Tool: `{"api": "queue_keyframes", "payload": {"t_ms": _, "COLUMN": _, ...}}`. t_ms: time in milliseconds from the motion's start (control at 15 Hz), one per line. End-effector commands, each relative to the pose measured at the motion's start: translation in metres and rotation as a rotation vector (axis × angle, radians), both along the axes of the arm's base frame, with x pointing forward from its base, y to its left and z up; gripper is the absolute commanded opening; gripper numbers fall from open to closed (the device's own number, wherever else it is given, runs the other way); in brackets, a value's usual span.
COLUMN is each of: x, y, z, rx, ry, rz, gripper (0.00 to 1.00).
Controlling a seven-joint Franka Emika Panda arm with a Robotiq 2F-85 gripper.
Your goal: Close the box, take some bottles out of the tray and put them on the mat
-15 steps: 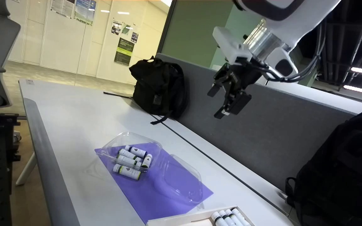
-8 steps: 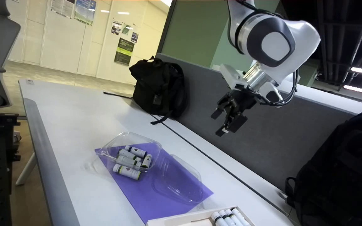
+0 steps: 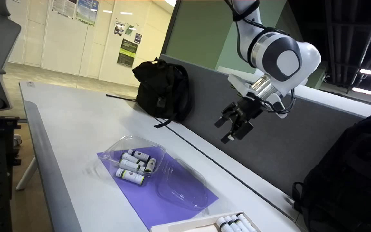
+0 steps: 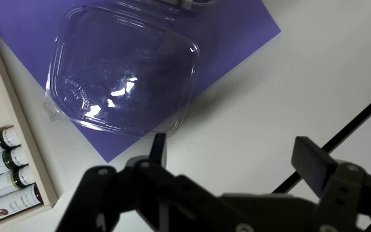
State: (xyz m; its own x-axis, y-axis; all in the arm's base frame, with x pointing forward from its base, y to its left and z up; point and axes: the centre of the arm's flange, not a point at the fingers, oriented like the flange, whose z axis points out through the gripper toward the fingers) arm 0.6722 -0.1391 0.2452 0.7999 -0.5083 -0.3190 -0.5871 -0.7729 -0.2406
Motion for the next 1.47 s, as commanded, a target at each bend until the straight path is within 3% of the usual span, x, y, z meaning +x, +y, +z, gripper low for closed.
{"api": "queue_keyframes", "payload": {"t_ms": 0, "x": 0.000, "y": 0.000, "z": 0.001, "rx": 0.000, "ry": 0.000, "rz": 0.000, "gripper": 1.00}}
{"api": "queue_keyframes", "payload": {"t_ms": 133, "x": 0.000, "y": -0.001, "z": 0.001, "rx": 0.001, "ry": 0.001, "rz": 0.000, "gripper": 1.00}}
{"api": "queue_keyframes", "payload": {"t_ms": 667, "x": 0.066, "y": 0.027, "z": -0.032, "rx": -0.174, "ry": 0.065, "rz": 0.073, "gripper": 1.00}}
{"api": "queue_keyframes", "payload": {"t_ms": 1000, "x": 0.091, "y": 0.070, "z": -0.071, "rx": -0.308, "ry": 0.210, "rz": 0.099, "gripper": 1.00}}
{"api": "queue_keyframes", "payload": {"t_ms": 1400, "x": 0.094, "y": 0.101, "z": -0.120, "rx": -0.496, "ry": 0.370, "rz": 0.158, "gripper": 1.00}}
